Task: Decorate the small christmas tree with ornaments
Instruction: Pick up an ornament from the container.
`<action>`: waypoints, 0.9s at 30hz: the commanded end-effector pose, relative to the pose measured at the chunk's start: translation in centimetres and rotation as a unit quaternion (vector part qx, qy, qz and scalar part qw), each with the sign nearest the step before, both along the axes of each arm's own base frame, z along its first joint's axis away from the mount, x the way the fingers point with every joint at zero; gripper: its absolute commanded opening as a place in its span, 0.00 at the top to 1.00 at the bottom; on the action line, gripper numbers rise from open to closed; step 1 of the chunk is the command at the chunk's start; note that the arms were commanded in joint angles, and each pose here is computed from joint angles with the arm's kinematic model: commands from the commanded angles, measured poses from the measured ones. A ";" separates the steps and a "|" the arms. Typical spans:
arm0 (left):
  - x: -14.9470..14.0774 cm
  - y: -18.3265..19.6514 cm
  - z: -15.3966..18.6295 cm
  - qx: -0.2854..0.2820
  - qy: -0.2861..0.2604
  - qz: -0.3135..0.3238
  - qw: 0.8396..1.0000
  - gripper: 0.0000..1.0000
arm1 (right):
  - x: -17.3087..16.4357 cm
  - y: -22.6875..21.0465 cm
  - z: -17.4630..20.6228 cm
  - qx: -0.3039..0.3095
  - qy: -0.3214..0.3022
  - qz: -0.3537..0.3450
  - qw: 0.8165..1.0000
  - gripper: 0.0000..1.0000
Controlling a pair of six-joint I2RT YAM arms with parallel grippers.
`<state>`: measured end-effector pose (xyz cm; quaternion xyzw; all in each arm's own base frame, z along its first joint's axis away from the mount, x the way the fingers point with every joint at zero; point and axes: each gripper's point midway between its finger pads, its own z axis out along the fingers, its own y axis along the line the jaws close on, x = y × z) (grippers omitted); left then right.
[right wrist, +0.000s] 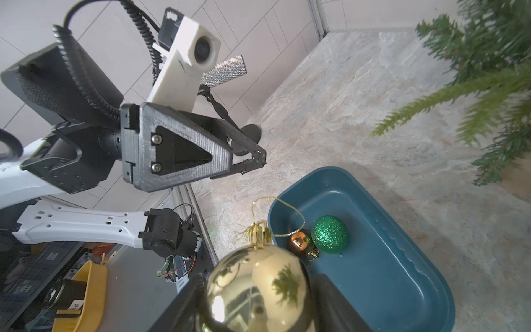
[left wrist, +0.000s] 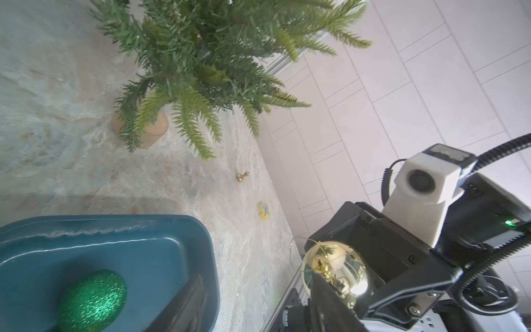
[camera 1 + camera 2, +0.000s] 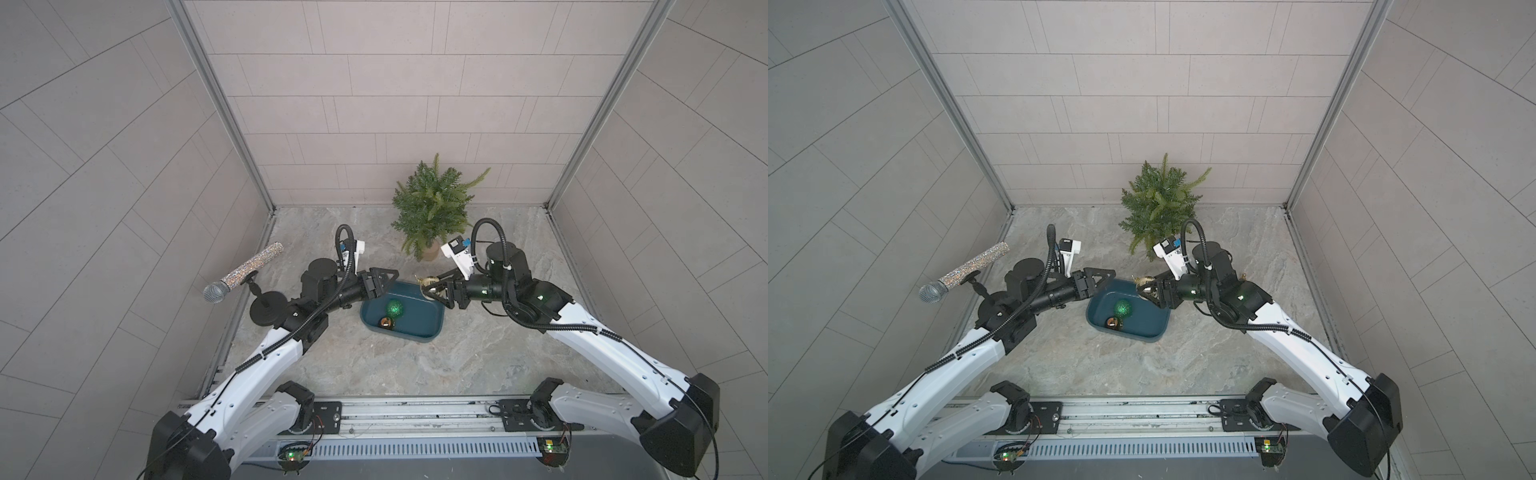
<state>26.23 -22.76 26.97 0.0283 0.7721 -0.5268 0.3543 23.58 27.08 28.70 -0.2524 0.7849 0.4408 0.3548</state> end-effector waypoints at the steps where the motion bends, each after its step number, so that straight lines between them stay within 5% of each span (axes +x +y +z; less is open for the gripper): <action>1: -0.5 -1.0 3.8 -0.042 -0.035 -0.027 0.998 0.37 | -0.2 -0.2 1.6 0.016 -0.033 0.003 0.999 0.39; 15: -1.9 -6.0 5.4 -0.009 -0.020 -0.112 0.994 0.34 | 0.1 -1.9 1.6 -0.022 -0.078 -0.033 0.996 0.39; 27: -1.2 -6.8 4.1 0.035 -0.004 -0.107 0.994 0.49 | -0.5 -1.5 1.0 -0.040 -0.086 -0.024 0.995 0.40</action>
